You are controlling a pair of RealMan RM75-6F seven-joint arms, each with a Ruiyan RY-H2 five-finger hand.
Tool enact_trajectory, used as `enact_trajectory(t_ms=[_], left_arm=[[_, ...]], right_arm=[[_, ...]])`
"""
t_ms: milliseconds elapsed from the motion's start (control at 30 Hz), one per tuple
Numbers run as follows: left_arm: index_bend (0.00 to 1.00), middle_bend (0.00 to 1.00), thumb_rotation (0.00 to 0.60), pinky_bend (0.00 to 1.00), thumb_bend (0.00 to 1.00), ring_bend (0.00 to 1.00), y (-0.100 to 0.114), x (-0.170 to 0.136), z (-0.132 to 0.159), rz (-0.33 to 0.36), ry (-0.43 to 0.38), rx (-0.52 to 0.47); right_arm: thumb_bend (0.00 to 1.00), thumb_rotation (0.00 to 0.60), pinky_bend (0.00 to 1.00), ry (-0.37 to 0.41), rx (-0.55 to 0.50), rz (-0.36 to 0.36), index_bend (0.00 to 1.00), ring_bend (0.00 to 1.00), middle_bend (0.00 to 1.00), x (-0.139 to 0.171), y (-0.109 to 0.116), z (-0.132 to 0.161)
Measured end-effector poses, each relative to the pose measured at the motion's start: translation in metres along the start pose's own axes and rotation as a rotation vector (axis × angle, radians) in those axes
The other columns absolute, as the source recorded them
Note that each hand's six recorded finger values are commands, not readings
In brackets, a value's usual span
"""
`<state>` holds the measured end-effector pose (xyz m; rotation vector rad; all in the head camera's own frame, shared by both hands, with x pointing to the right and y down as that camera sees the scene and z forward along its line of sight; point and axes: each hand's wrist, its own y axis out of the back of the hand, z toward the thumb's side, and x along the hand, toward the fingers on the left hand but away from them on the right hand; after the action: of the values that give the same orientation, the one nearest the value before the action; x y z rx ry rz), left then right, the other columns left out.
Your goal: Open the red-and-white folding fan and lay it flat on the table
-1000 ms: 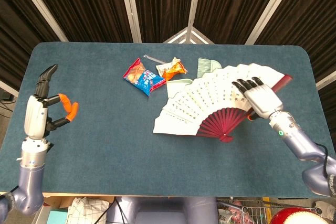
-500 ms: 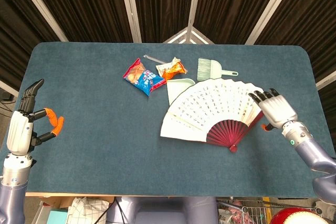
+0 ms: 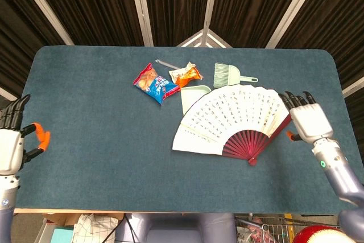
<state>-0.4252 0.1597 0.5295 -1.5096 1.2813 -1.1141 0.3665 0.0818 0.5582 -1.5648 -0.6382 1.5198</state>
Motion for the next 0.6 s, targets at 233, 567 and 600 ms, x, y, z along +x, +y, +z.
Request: enact_trajectory(t_ms=[233,567,600], left_arm=[[0.17,0.01,0.600,0.00,0.53,0.00,0.011,-0.043,-0.049,-0.114,0.253,0.202],[0.17,0.00,0.600,0.00,0.53,0.00,0.028,-0.060,-0.067,-0.113,0.277,0.132],[0.17,0.00,0.600,0.00,0.53,0.00,0.029,-0.061,-0.069,-0.113,0.278,0.128]], right_arm=[[0.23,0.600,0.09,-0.061,-0.181,-0.200,0.14,0.19,0.09,0.067,-0.008,-0.011],[0.24,0.600,0.07,-0.126,-0.254,-0.255,0.15,0.16,0.09,0.132,-0.048,-0.031],[0.24,0.600,0.07,-0.128,-0.252,-0.253,0.15,0.16,0.09,0.134,-0.049,-0.032]])
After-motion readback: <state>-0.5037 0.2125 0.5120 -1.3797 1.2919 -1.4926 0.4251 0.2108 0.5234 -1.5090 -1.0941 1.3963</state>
